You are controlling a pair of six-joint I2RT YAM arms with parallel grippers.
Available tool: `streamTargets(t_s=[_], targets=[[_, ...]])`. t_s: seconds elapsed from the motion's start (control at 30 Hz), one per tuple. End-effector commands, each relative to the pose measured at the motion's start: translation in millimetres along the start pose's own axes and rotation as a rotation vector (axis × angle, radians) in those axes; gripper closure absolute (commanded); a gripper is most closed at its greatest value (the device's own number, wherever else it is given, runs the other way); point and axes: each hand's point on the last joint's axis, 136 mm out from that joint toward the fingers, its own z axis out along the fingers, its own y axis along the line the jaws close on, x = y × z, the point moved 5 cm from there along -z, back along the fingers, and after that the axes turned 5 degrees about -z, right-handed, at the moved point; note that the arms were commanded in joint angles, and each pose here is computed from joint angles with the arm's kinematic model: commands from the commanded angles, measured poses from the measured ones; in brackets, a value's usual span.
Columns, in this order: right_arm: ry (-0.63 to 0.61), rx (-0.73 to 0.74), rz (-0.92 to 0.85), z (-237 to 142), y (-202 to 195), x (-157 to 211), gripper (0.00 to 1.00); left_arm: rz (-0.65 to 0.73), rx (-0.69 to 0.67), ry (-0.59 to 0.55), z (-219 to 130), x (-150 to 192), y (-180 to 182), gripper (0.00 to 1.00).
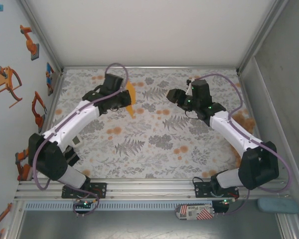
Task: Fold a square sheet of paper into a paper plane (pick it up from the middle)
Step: Turn over the paper at the center of the table.
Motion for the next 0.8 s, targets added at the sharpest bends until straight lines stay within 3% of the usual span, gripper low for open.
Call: streamTargets(t_s=[0.0,0.23,0.47,0.77], targets=[[-0.027,0.132,-0.032,-9.2,-18.6,0.6,0.39,0.298,-0.498,0.010,-1.8,10.9,44.0,0.89],[-0.057,0.263,-0.010,-16.7,-40.8,3.6,0.40,0.535,-0.775,0.015,31.2,15.3,25.1,0.90],[-0.056,0.309,0.008,-20.4,-51.0,4.2,0.41,0.600,-0.738,0.009,49.5,26.3,-13.5,0.91],[-0.088,0.360,0.066,-28.5,-65.7,1.7,0.43,0.733,-0.790,-0.088,39.1,2.9,-26.2,0.91]])
